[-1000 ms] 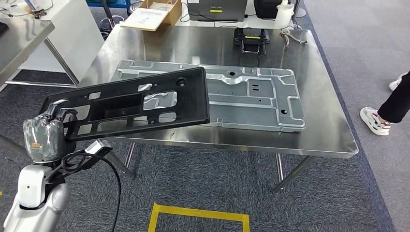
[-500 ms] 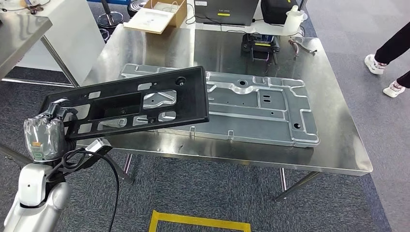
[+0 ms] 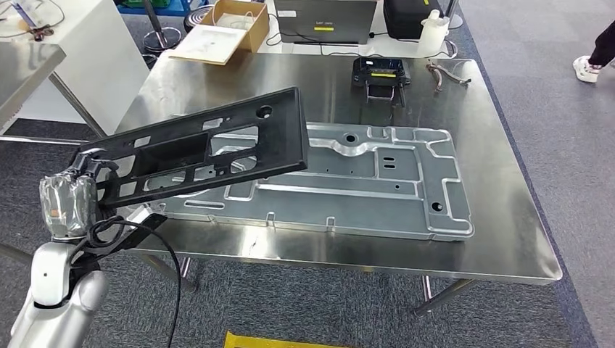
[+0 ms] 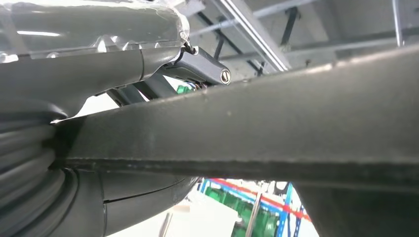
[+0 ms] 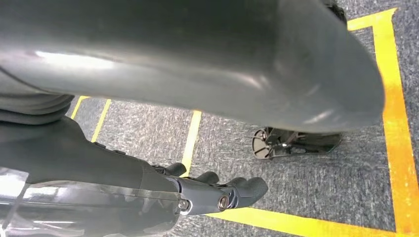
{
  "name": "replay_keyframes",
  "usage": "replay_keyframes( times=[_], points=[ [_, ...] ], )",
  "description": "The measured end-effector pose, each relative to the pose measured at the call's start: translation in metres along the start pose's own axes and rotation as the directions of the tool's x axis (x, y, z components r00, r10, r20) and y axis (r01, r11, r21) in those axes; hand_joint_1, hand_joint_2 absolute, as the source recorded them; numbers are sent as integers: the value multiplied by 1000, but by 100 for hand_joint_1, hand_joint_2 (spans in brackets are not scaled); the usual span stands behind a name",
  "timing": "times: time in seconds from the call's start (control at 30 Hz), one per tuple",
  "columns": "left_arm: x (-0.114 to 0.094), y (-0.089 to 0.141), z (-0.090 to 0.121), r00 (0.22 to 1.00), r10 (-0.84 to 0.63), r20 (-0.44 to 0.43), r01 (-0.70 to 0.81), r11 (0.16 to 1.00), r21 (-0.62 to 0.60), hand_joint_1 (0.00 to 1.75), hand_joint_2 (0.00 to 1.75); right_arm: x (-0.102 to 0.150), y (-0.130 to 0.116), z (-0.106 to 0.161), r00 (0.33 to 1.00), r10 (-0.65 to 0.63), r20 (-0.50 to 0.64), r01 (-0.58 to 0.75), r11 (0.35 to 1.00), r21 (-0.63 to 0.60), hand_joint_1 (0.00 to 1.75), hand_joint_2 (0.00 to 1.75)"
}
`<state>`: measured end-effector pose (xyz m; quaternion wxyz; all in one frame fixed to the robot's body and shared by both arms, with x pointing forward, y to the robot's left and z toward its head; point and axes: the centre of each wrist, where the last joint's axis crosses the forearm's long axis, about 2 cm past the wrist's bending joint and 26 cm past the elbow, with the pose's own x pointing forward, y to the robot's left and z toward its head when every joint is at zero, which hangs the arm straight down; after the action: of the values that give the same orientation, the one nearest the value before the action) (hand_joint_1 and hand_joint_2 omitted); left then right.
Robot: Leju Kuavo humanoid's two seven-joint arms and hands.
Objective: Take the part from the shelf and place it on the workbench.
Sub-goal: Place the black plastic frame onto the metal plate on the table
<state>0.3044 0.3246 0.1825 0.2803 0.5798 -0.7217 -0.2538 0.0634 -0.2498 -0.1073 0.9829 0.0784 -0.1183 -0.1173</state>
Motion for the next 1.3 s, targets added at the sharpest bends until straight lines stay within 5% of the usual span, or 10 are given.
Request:
replay_keyframes(
  times=[0.73,1.3],
  points=[
    [-11,-21,-5,989,118,-93,-135,968,-213,175,175,-2,0,0,999,-33,-9,33,999,11,0,0],
    [-15,-27,-3,991,103,-87,-121,962,-243,175,175,-3,-1,0,999,-46,-13,46,999,13,0,0]
  ],
)
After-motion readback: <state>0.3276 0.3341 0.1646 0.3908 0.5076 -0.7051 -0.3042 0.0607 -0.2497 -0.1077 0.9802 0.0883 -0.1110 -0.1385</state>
